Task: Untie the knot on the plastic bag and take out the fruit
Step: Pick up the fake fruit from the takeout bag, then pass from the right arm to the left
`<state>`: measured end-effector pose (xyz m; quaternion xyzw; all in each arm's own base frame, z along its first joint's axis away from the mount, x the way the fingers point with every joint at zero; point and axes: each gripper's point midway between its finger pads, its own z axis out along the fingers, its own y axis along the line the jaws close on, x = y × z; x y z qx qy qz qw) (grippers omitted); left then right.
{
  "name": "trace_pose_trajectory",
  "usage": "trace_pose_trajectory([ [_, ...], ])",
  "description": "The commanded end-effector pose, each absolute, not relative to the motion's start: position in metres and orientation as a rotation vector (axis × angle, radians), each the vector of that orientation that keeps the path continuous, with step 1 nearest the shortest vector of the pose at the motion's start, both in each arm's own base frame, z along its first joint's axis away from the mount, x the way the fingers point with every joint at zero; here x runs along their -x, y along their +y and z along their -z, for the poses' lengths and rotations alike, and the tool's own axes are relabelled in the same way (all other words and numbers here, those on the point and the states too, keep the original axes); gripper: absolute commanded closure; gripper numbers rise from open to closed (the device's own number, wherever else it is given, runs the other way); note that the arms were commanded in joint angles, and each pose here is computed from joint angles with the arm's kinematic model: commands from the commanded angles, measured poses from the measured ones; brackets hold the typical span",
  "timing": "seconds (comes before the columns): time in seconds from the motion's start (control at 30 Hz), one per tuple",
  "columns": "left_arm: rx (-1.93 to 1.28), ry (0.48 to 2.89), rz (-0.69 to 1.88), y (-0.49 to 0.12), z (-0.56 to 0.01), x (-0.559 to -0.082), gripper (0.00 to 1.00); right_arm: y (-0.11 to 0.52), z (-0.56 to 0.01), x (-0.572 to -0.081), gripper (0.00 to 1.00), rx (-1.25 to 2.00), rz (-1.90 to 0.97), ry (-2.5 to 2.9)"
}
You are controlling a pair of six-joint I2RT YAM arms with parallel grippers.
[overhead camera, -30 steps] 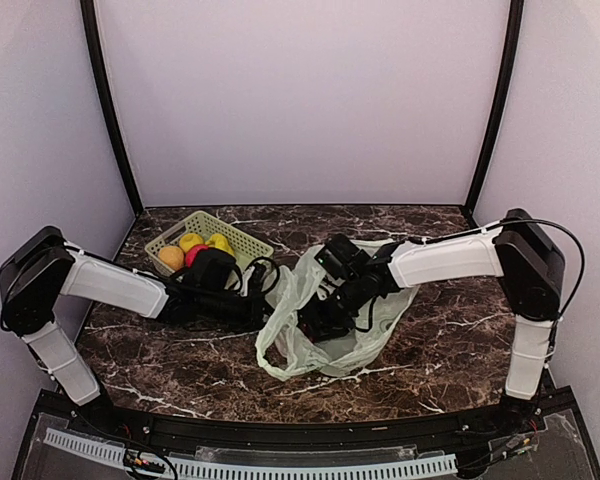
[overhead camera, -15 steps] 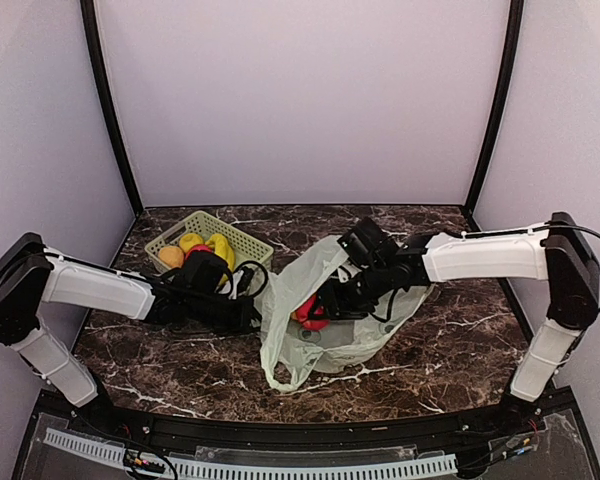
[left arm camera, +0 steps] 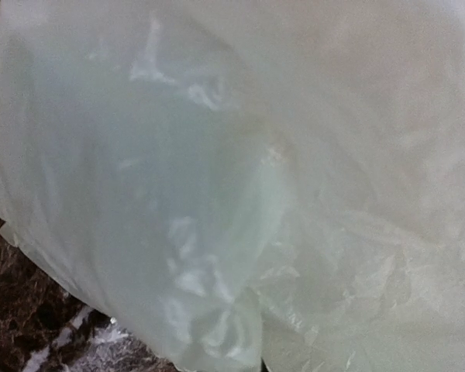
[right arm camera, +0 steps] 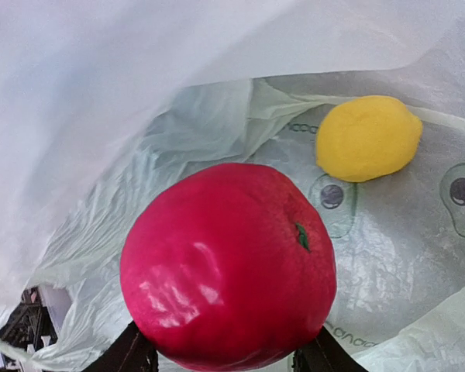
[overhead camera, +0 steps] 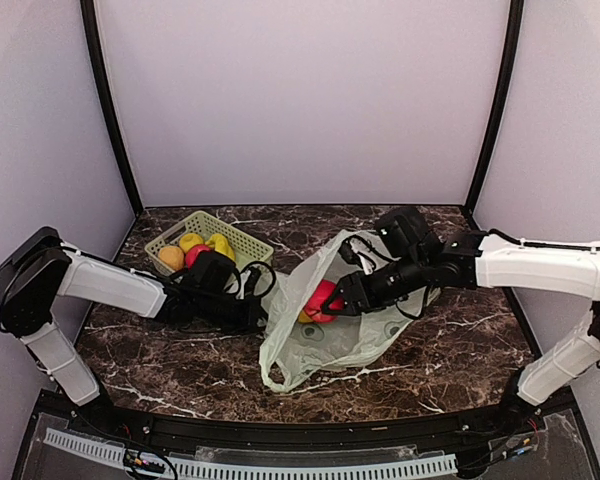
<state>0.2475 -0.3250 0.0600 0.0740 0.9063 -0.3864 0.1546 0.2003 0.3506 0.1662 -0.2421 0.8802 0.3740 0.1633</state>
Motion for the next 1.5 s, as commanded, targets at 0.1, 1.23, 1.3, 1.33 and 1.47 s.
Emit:
trace_pose_trajectory([
  [0.1,-0.171,2.486,1.136,-0.345,-0.08,-0.282,0.99,0.351,-0.229,-0.167,0.72,0.874,-1.312,2.247],
  [1.23,-0.81,1.655,1.325,-0.314,-0.353,-0.199,0.01,0.405,-0.333,-0.19,0.69,1.109,-1.444,1.769],
  [1.3,-0.812,1.675,1.345,-0.319,-0.35,-0.2,0.01,0.407,-0.332,-0.19,0.69,1.117,-1.455,1.769],
  [1.33,-0.82,1.68,1.357,-0.322,-0.348,-0.2,0.01,0.407,-0.332,-0.189,0.69,1.121,-1.458,1.769],
  [1.47,-0.872,1.671,1.421,-0.336,-0.347,-0.196,0.01,0.408,-0.329,-0.188,0.69,1.133,-1.463,1.778],
])
